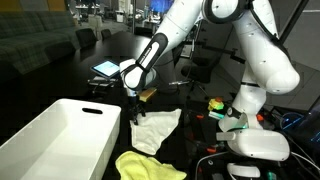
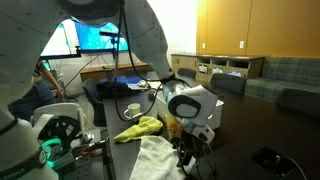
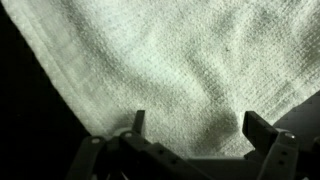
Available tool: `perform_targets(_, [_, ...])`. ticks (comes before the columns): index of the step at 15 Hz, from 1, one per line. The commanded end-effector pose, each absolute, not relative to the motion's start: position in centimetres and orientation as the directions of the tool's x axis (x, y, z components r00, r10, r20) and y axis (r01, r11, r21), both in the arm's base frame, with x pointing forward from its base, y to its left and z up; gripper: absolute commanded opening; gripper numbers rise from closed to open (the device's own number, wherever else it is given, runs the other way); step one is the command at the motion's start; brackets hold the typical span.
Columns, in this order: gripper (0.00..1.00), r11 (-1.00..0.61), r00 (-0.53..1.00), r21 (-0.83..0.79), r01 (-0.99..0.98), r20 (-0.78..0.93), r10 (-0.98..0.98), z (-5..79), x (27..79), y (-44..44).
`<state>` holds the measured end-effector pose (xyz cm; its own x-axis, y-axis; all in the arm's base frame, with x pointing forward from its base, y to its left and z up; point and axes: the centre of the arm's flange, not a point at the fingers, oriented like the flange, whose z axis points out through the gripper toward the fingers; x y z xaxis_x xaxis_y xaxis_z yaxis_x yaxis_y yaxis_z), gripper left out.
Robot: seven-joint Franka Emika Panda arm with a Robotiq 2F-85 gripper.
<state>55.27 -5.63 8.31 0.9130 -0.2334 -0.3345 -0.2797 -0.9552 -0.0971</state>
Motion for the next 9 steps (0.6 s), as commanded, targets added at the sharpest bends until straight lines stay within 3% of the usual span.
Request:
perform_targets(1, [1.0, -0.924, 0.881, -0.084, -0.372, -0.345, -0.324, 7.6, 57.3, -5.5])
perform_targets(9, [1.0, -0.878, 0.824, -0.047, -0.476, -0.374, -0.427, 6.6, 58.2, -6.0])
